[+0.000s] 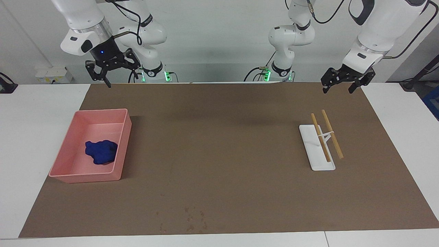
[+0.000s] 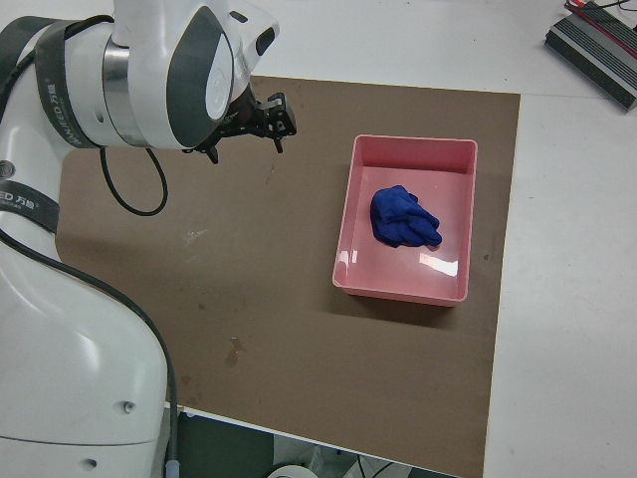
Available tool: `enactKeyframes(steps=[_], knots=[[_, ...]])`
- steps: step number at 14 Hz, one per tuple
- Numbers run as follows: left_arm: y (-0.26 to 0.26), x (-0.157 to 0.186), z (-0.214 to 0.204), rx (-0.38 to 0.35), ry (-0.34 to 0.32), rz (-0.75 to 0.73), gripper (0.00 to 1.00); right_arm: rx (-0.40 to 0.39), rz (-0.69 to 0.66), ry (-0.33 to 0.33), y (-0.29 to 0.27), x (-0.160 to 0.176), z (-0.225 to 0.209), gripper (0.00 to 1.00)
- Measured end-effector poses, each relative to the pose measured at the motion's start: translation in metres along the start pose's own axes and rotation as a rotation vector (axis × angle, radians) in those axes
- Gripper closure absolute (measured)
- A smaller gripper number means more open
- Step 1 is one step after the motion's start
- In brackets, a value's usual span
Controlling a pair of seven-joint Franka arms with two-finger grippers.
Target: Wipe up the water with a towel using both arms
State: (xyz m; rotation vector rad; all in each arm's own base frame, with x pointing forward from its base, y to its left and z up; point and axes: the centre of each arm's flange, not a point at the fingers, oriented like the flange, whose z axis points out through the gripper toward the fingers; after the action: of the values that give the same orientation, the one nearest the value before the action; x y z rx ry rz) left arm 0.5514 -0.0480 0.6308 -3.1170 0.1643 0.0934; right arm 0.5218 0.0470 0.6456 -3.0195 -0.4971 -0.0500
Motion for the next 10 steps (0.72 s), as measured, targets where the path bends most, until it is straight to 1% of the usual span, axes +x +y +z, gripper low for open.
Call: enactKeyframes(steps=[5, 10], knots=[[0.0, 0.0, 0.0, 0.0, 0.0, 0.0, 0.0, -0.021, 0.02, -0.003, 0.004, 0.023, 0.006, 0.0], [0.0, 0.0, 0.0, 0.0, 0.0, 0.0, 0.0, -0.014, 0.052, -0.043, 0.008, 0.023, 0.022, 0.0]])
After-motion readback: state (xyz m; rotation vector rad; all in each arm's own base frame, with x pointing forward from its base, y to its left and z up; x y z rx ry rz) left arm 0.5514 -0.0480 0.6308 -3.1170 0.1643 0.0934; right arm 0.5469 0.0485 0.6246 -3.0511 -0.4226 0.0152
